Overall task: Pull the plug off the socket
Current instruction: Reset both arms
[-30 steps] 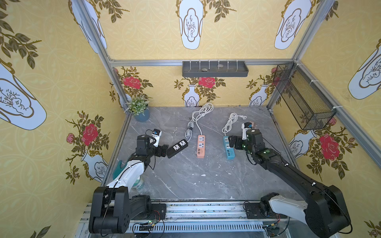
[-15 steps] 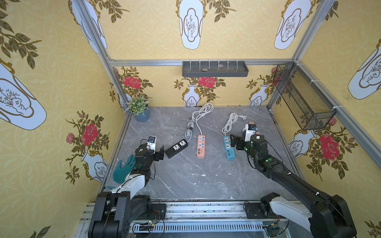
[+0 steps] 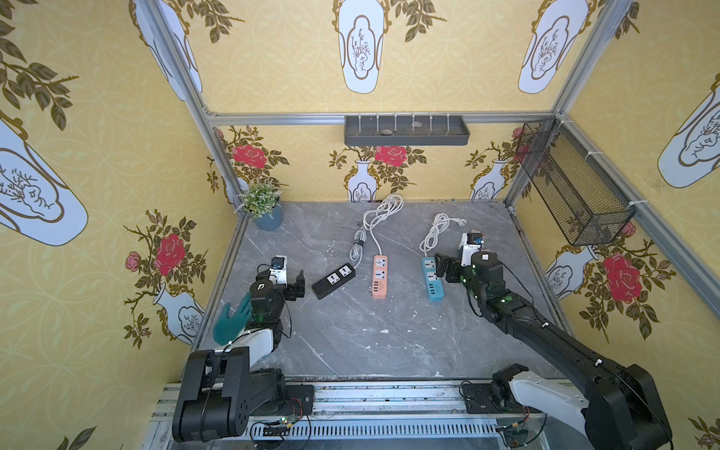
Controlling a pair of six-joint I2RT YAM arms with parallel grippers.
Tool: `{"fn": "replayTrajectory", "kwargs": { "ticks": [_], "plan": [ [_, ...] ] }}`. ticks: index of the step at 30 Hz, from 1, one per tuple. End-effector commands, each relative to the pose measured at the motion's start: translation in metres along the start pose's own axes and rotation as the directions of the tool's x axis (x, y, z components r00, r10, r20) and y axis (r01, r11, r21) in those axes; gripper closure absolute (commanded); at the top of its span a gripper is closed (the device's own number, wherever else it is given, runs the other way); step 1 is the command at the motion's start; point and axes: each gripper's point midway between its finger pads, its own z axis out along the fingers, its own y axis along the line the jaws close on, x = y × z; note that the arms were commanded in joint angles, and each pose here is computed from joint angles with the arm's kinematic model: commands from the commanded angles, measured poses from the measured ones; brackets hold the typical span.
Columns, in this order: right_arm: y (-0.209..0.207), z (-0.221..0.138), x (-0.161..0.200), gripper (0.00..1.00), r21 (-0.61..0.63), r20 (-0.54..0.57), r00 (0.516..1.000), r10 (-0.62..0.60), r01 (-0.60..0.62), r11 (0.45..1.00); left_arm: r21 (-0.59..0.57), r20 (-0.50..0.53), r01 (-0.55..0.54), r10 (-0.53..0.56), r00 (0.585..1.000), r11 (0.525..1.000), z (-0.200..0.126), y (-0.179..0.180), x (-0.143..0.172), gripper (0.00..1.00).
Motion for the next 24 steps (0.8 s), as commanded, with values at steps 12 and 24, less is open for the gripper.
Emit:
{"fn": "replayTrajectory", "kwargs": {
  "ticks": [12,24],
  "plan": [
    [-0.107,0.016,-0.002,0.02,0.210,0.067,0.998,0.009,-0.023,0.977,-0.010,0.054,0.011,-0.011,0.998,1.000,-0.004,0.000,0.000,0.00],
    [-0.159,0.005,0.052,0.02,0.337,0.040,0.998,-0.040,0.024,0.941,-0.010,0.056,0.011,-0.010,0.998,1.000,-0.004,0.001,0.000,0.00]
  ]
}}
